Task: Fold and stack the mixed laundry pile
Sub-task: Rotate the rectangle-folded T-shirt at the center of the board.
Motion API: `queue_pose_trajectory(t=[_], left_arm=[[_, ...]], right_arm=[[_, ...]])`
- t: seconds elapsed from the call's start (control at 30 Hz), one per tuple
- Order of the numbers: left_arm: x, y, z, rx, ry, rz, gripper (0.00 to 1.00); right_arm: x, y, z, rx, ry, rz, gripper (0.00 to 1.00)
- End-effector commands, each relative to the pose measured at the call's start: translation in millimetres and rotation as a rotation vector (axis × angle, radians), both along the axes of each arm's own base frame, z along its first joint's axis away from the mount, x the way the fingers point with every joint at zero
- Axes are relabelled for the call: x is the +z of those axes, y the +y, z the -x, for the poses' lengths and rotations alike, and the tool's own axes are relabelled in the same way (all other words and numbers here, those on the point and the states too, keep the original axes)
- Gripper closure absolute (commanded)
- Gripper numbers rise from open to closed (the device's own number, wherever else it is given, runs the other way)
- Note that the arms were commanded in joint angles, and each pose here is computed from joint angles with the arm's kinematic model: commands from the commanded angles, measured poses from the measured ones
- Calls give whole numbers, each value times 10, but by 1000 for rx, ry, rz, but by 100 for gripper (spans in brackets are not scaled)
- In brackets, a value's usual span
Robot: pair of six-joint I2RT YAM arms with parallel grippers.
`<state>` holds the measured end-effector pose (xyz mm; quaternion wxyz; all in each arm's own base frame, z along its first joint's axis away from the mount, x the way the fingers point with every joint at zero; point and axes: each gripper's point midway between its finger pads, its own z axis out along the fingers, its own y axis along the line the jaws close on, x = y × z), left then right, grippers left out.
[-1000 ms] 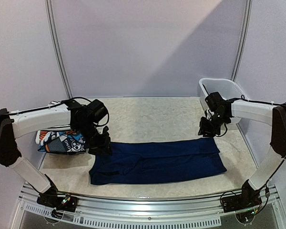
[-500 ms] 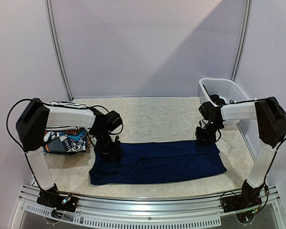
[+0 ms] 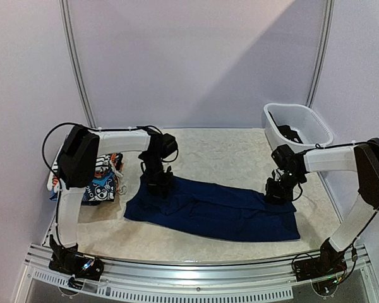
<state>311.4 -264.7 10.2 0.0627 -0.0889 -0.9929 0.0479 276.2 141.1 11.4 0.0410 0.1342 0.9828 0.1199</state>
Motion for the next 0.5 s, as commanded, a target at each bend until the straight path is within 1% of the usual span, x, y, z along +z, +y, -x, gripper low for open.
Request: queue_pose_trajectory(t=[0.0, 0.07, 0.1, 0.2, 0.27, 0.33, 0.43, 0.47], left_arm=[[-267, 105, -554, -31, -51, -74, 68], [-280, 47, -769, 0, -55, -59, 68], [-226, -27, -943, 22, -86, -32, 68], [-253, -99, -1283, 108, -129, 27, 69], [-297, -128, -1489, 174, -146, 83, 70], [-248, -174, -1710, 231, -180, 160, 70], [-139, -245, -1976, 266, -245, 266, 71], [-70, -259, -2028, 267, -263, 287, 71]], right_arm=[[-347, -4, 1059, 30, 363, 46, 73], [-360, 114, 1195, 70, 381, 41, 73], [-371, 183, 1276, 96, 390, 44, 72], [-361, 401, 1408, 136, 403, 22, 72], [-304, 638, 1415, 176, 389, -30, 72], [-221, 913, 1393, 238, 373, -85, 72], [-21, 1388, 1346, 373, 337, -198, 70], [13, 1477, 1344, 398, 346, -207, 69]])
